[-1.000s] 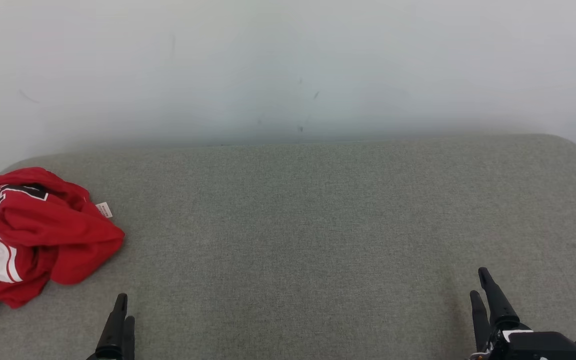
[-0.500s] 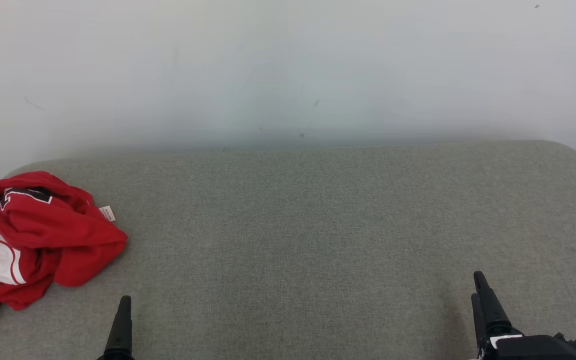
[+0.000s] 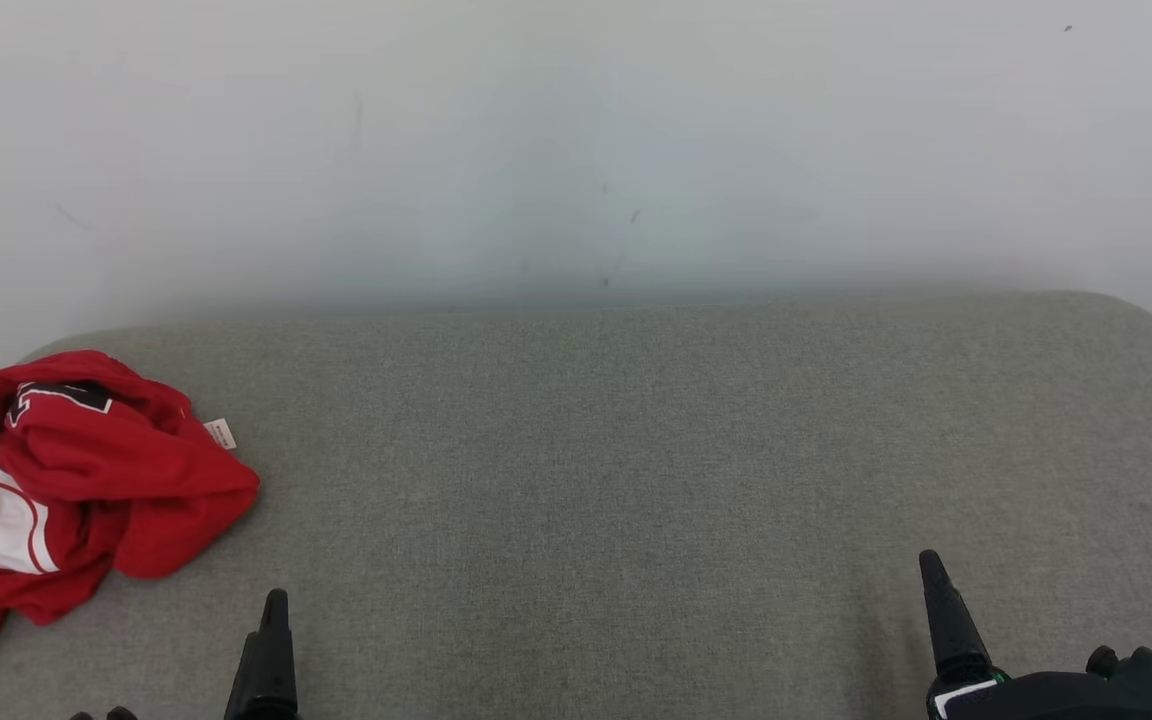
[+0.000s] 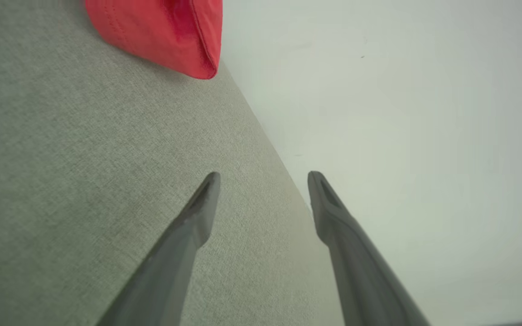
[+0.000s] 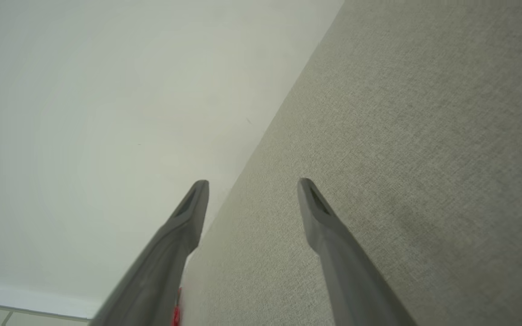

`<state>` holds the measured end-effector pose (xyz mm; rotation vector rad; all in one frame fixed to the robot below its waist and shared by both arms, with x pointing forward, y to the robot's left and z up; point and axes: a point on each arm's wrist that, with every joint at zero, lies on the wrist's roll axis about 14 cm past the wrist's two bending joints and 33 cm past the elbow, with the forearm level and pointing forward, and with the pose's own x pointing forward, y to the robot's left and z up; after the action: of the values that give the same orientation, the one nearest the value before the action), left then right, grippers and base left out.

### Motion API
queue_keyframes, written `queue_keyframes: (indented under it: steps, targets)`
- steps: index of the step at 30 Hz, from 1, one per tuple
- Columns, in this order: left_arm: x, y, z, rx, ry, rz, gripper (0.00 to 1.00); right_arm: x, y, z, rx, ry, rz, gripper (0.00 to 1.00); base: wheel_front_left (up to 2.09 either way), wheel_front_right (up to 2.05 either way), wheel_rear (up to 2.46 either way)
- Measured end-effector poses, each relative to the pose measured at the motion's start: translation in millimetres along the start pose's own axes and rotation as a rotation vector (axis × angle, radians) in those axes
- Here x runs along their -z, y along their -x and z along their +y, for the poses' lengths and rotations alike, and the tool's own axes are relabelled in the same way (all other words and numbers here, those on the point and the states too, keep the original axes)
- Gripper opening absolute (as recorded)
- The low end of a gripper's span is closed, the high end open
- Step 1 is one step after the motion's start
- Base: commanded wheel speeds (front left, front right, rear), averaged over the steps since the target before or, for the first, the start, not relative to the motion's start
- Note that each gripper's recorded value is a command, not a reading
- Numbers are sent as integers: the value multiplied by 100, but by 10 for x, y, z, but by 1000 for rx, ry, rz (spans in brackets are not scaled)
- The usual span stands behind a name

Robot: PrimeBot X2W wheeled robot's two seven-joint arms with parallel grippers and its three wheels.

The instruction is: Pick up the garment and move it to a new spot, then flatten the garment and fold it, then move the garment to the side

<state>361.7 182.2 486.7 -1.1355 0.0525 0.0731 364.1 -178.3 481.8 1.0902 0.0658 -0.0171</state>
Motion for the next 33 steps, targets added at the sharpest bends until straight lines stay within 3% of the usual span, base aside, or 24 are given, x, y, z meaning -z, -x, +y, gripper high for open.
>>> queue_keyframes:
  steps: [17,33]
  targets:
    - [-85,47,-57,31,-364,-43,100,51,65,143,-64,388,50,100,0,0,0]
    - [-99,106,-1,45,-620,-47,100,119,143,191,-85,594,83,100,0,0,0]
